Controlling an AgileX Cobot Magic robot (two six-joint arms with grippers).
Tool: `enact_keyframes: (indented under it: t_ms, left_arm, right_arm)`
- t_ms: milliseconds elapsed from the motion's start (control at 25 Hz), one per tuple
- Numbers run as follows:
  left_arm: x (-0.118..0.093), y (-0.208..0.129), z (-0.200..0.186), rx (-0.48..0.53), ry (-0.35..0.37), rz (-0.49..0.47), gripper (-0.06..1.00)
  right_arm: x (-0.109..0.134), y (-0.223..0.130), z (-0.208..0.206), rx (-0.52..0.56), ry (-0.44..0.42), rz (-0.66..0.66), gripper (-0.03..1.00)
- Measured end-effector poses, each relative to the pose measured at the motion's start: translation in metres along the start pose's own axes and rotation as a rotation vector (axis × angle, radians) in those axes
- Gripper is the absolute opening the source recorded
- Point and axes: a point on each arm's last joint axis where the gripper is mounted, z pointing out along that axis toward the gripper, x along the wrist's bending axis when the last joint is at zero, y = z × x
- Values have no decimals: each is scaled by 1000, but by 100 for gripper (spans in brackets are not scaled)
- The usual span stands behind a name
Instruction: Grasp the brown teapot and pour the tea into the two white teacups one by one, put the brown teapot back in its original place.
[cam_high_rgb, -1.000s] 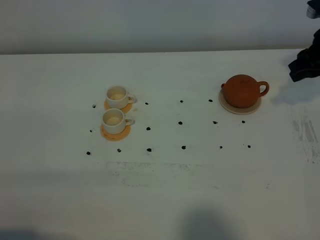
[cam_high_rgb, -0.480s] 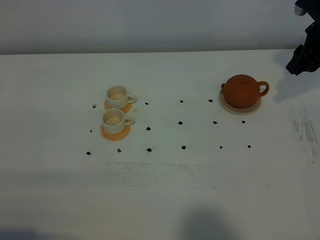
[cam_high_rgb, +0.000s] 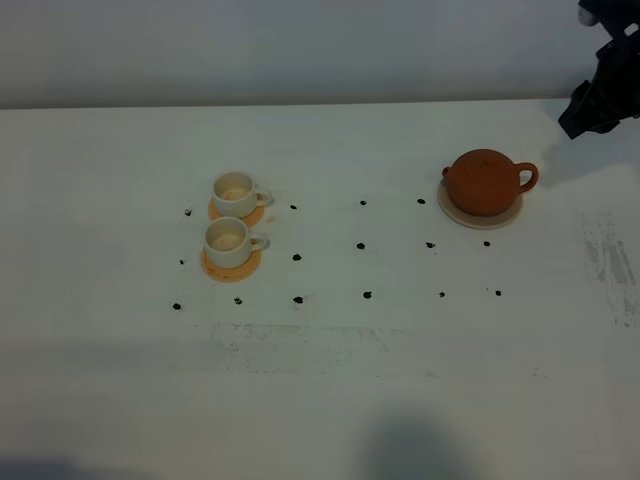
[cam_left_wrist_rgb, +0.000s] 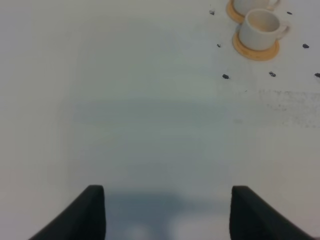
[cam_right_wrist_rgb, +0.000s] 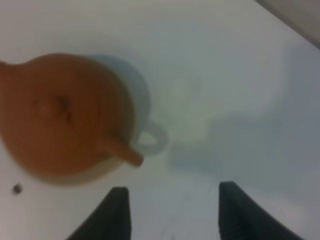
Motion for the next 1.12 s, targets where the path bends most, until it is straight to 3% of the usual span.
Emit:
enact_keyframes:
  t_ms: [360,1120]
  left_arm:
    - [0,0,0,0,0,0,52]
    - [0,0,0,1,0,0,52]
  right_arm:
    - [-19,7,40,-12,-14,9,42]
    - [-21,-10,86,24,-1,23,42]
